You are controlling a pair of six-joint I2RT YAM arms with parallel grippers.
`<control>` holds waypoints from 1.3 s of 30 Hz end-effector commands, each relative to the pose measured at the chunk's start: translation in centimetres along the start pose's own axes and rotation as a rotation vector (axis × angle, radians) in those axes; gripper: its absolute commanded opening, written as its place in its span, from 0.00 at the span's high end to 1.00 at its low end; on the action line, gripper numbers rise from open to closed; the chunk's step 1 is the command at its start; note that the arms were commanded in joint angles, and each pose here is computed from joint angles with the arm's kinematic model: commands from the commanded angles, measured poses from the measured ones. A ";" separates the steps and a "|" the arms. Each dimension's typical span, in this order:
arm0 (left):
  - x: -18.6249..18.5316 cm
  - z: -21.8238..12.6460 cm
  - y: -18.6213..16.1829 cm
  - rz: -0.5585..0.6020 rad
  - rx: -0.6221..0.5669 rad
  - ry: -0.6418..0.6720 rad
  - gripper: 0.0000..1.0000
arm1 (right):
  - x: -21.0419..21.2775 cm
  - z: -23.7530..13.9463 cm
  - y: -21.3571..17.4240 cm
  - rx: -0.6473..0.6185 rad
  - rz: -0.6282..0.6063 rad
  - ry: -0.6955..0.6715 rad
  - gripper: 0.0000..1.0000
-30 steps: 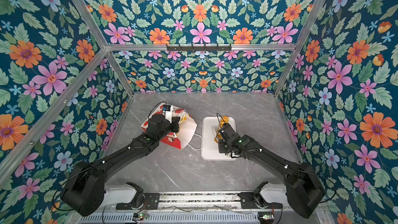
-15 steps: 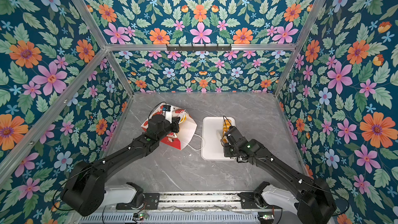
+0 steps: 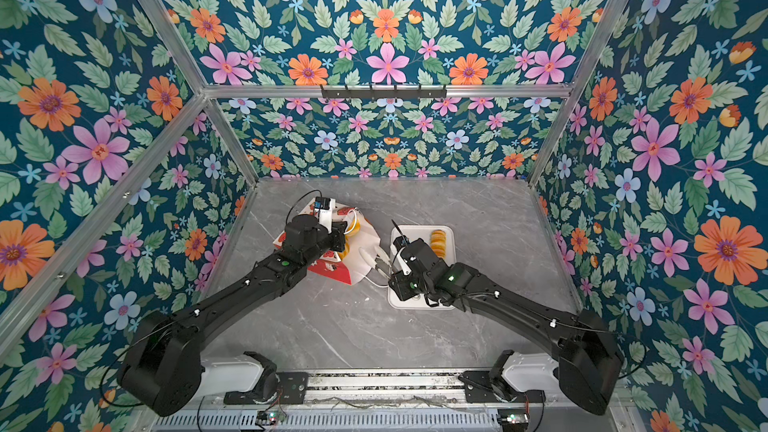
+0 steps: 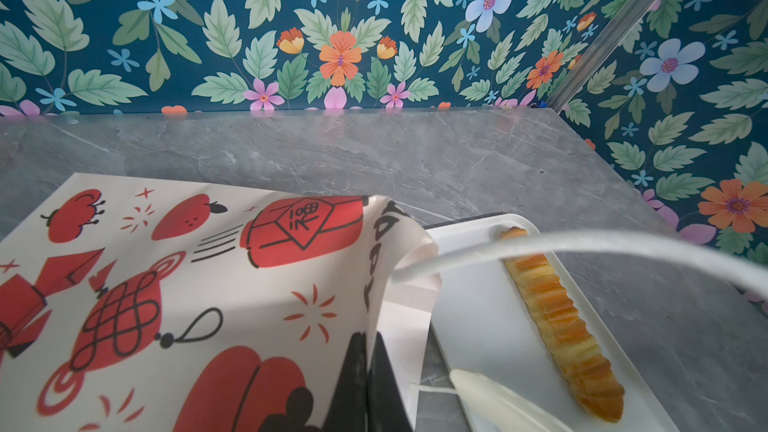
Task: Take the fake bread out of the paper bag
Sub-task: 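Insert the tongs into the bag and pinch the round striped bread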
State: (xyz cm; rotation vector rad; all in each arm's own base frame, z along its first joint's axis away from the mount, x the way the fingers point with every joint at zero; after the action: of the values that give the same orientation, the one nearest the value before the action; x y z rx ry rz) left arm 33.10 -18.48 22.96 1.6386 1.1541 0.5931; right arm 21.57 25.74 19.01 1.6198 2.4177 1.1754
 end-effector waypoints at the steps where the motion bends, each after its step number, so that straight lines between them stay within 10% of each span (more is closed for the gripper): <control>1: -0.4 0.1 0.2 0.061 0.045 -0.016 1.00 | 1.3 1.1 2.5 -0.111 -0.026 0.059 0.59; 15: 0.0 1.4 -0.3 0.240 0.294 0.040 1.00 | -0.3 4.7 3.6 -0.176 -0.045 0.011 0.57; 39: -2.1 2.1 0.0 0.245 0.300 -0.008 1.00 | -1.3 8.2 5.8 -0.196 0.013 0.106 0.54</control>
State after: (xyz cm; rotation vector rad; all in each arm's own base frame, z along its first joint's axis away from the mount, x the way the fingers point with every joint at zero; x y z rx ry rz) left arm 34.00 -20.99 22.40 2.0620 1.0825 0.6025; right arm 29.08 29.75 14.89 1.5786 2.3137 1.3976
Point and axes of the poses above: each gripper's point midway between its finger pads, its own z axis out along the fingers, its own x axis along the line the jaws close on, y = z × x, the point moved 5 cm from there along -z, back along the fingers, and after that the axes turned 5 degrees about z, right-handed, at the moved point
